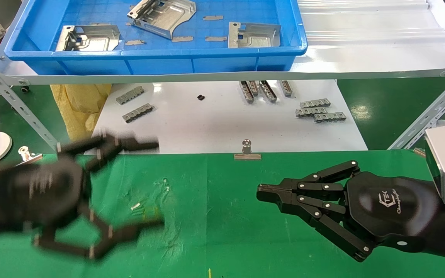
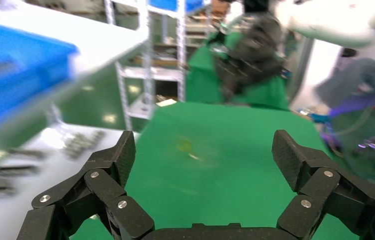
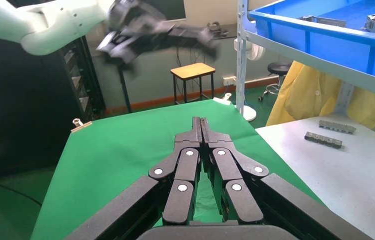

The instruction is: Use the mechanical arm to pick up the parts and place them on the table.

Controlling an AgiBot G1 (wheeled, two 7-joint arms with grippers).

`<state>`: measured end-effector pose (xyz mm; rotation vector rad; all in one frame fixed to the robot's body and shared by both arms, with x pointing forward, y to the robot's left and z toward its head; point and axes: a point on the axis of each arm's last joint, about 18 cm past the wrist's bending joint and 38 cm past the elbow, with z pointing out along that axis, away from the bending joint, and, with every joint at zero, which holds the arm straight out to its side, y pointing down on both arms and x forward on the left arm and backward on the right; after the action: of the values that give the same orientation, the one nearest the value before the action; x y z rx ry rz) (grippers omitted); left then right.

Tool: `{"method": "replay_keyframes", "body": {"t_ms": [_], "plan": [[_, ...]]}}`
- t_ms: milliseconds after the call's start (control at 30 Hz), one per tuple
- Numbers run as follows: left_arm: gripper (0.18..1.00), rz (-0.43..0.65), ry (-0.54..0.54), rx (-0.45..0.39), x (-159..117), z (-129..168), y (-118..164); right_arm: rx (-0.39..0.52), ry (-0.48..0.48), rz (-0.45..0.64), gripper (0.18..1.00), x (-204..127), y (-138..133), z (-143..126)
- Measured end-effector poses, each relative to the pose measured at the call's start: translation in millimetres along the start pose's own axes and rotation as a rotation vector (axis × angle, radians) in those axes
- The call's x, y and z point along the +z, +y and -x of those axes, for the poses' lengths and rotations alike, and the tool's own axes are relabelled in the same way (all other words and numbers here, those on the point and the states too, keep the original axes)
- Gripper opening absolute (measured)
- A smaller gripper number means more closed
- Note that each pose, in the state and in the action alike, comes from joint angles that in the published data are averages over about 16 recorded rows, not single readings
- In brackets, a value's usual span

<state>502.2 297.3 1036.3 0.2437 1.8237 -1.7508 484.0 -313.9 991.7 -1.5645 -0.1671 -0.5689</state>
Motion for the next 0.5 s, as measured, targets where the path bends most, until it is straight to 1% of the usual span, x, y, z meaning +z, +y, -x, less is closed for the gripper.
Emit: {"method": "replay_keyframes", "body": {"t_ms": [133, 267, 500], "plan": [[1.001, -0.003, -0.09, 0.027, 14, 42, -17, 0.0, 0.0, 0.0, 0.192, 0, 0, 0], [1.001, -0.002, -0.2, 0.044, 31, 94, -37, 0.0, 0.0, 0.0, 0.192, 0, 0, 0], [1.001, 0.023, -0.459, 0.024, 67, 188, -67, 0.0, 0.0, 0.0, 0.191, 0, 0, 0]]}}
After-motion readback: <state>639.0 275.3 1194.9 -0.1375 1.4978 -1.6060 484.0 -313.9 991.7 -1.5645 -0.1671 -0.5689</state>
